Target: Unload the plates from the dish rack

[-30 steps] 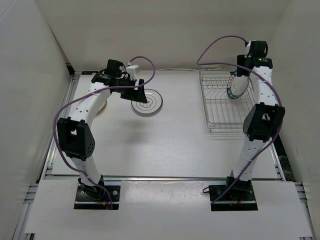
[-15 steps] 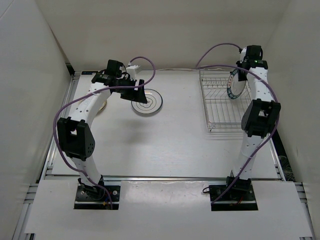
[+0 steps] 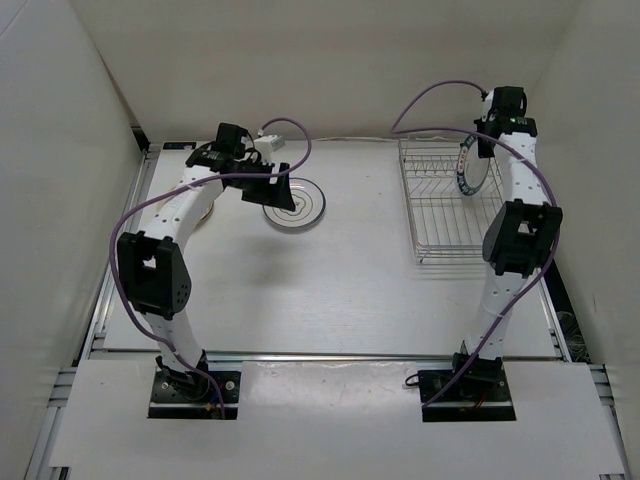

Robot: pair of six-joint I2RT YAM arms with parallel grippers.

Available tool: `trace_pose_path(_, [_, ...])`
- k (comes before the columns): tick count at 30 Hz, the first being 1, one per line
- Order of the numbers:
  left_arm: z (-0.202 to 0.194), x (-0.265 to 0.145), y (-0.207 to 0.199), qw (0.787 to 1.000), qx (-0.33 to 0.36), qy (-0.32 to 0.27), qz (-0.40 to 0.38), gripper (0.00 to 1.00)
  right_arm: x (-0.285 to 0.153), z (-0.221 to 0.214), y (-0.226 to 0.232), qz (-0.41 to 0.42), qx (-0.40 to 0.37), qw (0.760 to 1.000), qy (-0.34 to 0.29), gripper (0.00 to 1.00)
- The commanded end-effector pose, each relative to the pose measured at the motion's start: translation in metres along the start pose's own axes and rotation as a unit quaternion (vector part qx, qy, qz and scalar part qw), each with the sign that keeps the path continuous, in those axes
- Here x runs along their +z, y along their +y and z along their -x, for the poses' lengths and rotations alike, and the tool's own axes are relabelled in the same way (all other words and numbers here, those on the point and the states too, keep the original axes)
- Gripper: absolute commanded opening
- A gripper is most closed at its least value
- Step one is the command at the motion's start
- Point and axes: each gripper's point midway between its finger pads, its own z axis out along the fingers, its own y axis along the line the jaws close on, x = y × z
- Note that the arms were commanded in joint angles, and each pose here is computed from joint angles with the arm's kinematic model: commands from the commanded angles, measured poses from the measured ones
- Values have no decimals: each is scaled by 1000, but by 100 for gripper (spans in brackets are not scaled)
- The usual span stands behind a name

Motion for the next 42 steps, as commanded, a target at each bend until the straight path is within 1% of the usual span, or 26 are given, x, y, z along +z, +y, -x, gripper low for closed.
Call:
trace_pose_path(1, [3,-4,-8,1000,5,-12,-16,92,-80,62,-41,-67,54,991,-104,0])
trace_pose_path(4, [5,-7,-10,1000,8,-16,-16,93,-106,70,-54,-93,66,985,-126,0])
trace_pose_path(5, [7,-11,-12,1000,10,-20,-16,93,-122,75,-60,-102,70,982,-139,0])
trace_pose_path(7, [5,-12,-11,1000,10,-20,-11,94,-131,73,-60,-102,75,982,-142,0])
trace_pose_path(9, [8,-19,-14,999,17,-31,-6,96,-148,73,-59,-93,75,981,-152,0])
trace_pose_path(11, [4,-20,-15,999,16,-29,-6,100,-166,71,-51,-68,85,981,-160,0])
trace_pose_path(12, [6,-25,-17,999,20,-35,-6,100,-167,64,-46,-55,88,983,-151,0])
trace_pose_path(13, [4,-26,-18,999,20,-35,-6,100,-171,62,-40,-41,93,983,-152,0])
trace_pose_path(14, [3,-29,-20,999,21,-37,-6,100,-184,66,-26,4,97,981,-165,0])
trace_pose_path(15, [3,-29,-22,999,26,-37,-13,100,-185,57,-10,43,96,983,-154,0])
trace_pose_path(17, [1,-32,-31,998,27,-39,-33,100,-201,51,25,142,81,975,-153,0])
trace_pose_path(18, [-1,-34,-35,998,28,-39,-41,100,-207,45,44,195,74,967,-147,0])
trace_pose_path(19, [-3,-36,-39,997,33,-40,-49,100,-218,27,87,314,73,939,-120,0])
trace_pose_path(20, [-3,-37,-45,996,34,-40,-68,100,-230,18,105,372,71,919,-109,0])
trace_pose_path(21, [-2,-40,-50,995,37,-43,-77,100,-236,7,121,421,74,899,-91,0])
trace_pose_path(22, [-7,-39,-53,995,31,-36,-87,100,-242,-16,143,465,78,880,-55,0])
trace_pose_path(24, [-8,-42,-68,991,20,-34,-128,100,-259,-39,183,532,62,844,-21,0])
trace_pose_path(26, [-11,-46,-78,985,11,-32,-168,100,-268,-64,216,570,34,821,15,0])
trace_pose_path(27, [-15,-50,-91,977,2,-25,-211,100,-271,-70,225,578,23,816,25,0])
trace_pose_path(28, [-22,-46,-94,973,-15,-13,-231,100,-276,-75,240,590,4,807,31,0])
trace_pose_path(29, [-23,-50,-104,964,-14,-13,-265,100,-275,-81,248,598,2,800,44,0])
trace_pose_path(32, [-35,-42,-108,950,-52,15,-308,100,-278,-85,270,622,-8,781,65,0])
trace_pose_path(33, [-34,-43,-111,943,-53,15,-327,100,-272,-87,276,624,-9,778,75,0])
trace_pose_path(40, [-45,-17,-97,936,-104,49,-331,100,-269,-78,310,656,-16,749,92,0])
trace_pose_path(41, [-44,-15,-95,936,-105,50,-331,98,-269,-76,312,659,-12,746,95,0])
trace_pose_path(42, [-46,-10,-92,935,-112,56,-331,94,-265,-72,315,664,-12,742,91,0])
